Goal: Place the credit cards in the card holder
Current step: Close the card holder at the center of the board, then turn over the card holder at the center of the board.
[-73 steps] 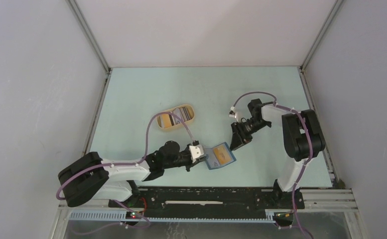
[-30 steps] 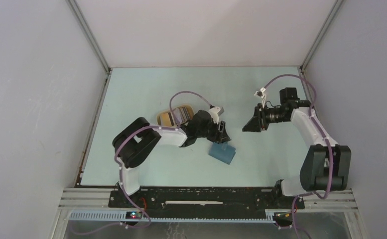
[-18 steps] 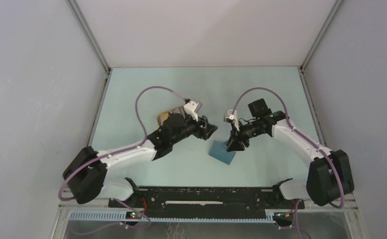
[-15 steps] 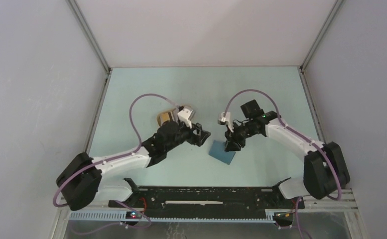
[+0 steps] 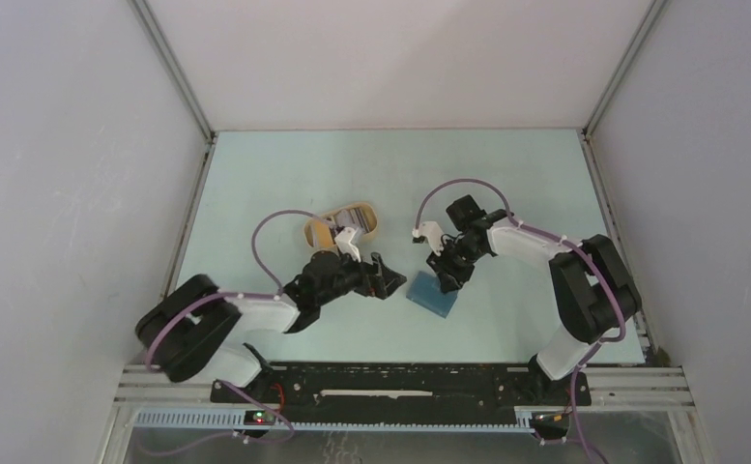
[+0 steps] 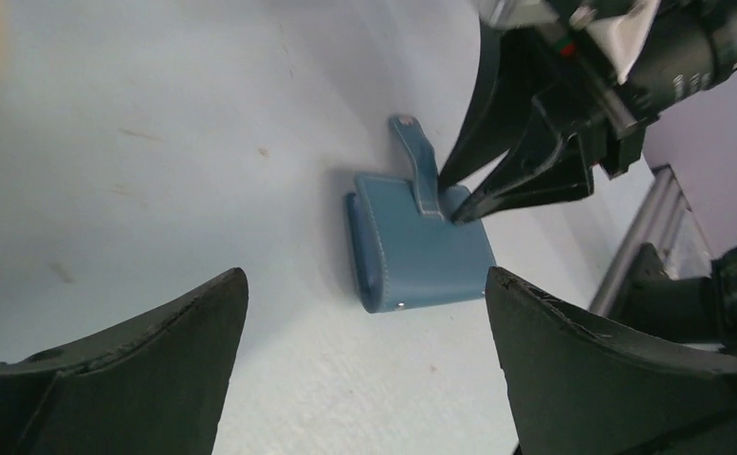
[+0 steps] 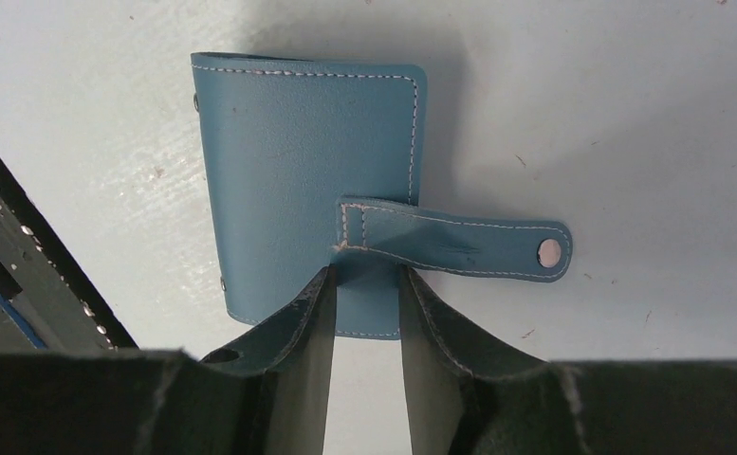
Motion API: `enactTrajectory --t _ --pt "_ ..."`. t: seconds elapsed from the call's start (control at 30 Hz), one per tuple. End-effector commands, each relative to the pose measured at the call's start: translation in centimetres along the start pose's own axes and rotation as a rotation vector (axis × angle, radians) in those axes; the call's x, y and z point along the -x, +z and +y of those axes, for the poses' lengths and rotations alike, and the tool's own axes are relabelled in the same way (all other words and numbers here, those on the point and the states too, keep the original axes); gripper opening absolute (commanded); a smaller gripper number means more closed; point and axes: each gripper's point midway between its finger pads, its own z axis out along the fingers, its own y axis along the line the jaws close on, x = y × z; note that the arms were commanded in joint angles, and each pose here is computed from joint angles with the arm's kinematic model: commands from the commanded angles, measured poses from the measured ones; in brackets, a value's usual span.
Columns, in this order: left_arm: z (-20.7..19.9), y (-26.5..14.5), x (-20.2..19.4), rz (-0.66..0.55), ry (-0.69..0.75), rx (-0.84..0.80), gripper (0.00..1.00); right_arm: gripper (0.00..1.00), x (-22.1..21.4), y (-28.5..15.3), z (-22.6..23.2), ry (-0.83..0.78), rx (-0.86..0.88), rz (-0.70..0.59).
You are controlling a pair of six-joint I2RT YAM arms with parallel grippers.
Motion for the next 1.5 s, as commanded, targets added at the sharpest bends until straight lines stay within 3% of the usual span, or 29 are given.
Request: enactTrajectory --t 0.0,0.33,0.53,0.87,1.13,1.47 --pt "-4.1 2.4 0.8 0.031 -0.162 -0.181 0.98 0.37 -1.3 0.3 -1.1 0.016 -0.046 0.078" --pt "-1.0 3.7 -3.8 0.245 -0.396 0.043 0.93 0.36 -2.2 0.5 -0.4 0.026 0.004 0.107" --pt "-0.8 3.2 -6.1 0.323 -0.562 0.083 0.92 0.34 -3.1 0.5 -0.6 0.054 0.018 0.128" --pt "-2.1 3.8 -7.0 0.302 -0.788 0.034 0.89 0.33 -3.6 0.6 -0.8 0.081 0.027 0.138" --pt "-2.4 4.1 -8.3 0.319 -0.847 0.056 0.85 0.33 -3.6 0.5 -0.8 0.09 0.033 0.132" --pt "-3.7 6.6 -6.1 0.254 -0.847 -0.045 0.66 0.33 -3.1 0.4 0.0 0.083 0.07 0.112"
